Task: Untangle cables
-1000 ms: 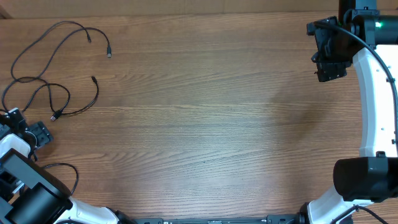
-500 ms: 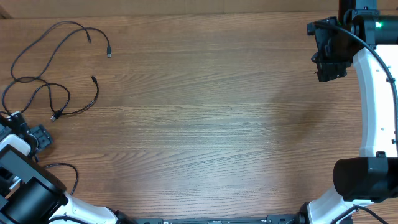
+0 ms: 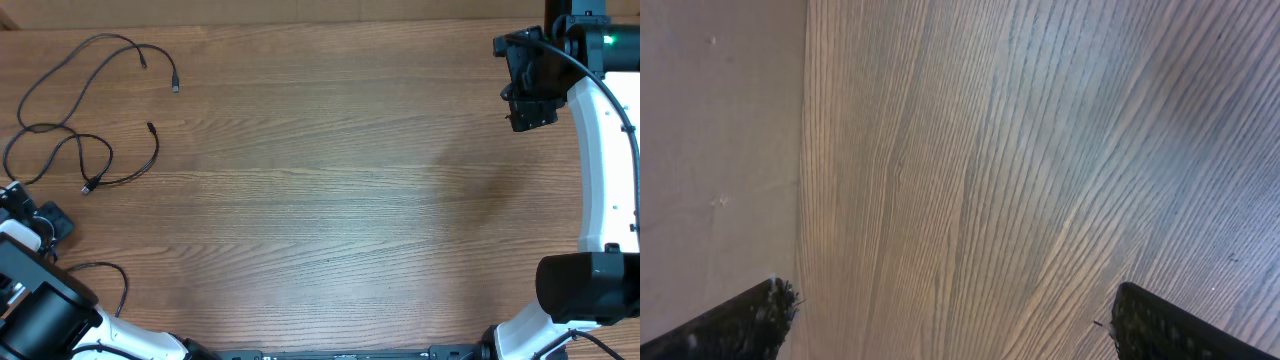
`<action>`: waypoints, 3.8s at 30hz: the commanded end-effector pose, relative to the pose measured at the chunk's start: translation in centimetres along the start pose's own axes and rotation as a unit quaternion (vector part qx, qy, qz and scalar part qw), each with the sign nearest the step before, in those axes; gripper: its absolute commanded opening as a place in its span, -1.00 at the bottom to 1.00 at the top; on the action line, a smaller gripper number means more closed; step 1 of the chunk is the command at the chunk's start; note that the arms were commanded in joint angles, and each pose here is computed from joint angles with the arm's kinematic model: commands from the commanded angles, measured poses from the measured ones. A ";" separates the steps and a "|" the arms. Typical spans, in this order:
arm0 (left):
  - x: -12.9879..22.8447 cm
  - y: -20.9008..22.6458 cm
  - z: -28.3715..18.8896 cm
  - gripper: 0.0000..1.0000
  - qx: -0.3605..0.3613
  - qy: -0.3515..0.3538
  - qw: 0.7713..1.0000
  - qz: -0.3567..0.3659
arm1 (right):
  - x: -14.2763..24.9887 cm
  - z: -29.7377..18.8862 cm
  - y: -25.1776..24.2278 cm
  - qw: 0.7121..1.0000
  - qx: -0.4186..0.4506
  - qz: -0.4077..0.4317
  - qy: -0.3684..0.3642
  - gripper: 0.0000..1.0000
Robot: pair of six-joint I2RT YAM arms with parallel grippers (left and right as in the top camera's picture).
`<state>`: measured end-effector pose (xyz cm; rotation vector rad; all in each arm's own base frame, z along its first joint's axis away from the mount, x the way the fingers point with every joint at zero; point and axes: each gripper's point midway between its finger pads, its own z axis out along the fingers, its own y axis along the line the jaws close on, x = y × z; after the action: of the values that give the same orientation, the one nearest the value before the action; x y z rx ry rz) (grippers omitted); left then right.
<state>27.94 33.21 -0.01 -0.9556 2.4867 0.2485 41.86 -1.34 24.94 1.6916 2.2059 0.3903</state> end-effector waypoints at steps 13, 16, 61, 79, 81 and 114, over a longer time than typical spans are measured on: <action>2.9 4.3 0.9 -0.36 -0.039 0.042 0.979 -0.194 | -0.3 -1.3 0.1 1.000 -0.014 -0.001 -0.012 1.00; 1.5 4.4 -0.3 0.29 -0.039 0.035 0.978 -0.200 | -0.3 -1.3 0.1 1.000 -0.014 -0.001 -0.011 1.00; 7.8 -30.9 -22.2 0.99 0.353 0.132 0.912 0.158 | -0.3 -1.3 0.1 1.000 -0.014 -0.001 -0.012 1.00; 13.4 -25.1 -36.6 0.99 0.400 0.001 0.893 0.204 | -0.3 -1.3 0.1 1.000 -0.014 -0.001 -0.012 1.00; 15.0 -24.4 -36.3 0.99 0.400 0.015 0.894 0.204 | -0.3 -1.3 0.1 1.000 -0.014 -0.001 -0.012 1.00; 17.5 -26.2 -35.6 0.99 0.411 -0.112 0.847 0.318 | -0.3 -1.3 0.1 1.000 -0.014 -0.001 -0.012 1.00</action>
<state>21.14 -8.12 23.88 0.1332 2.3213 -0.5370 41.86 -1.34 24.94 1.6916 2.2060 0.3907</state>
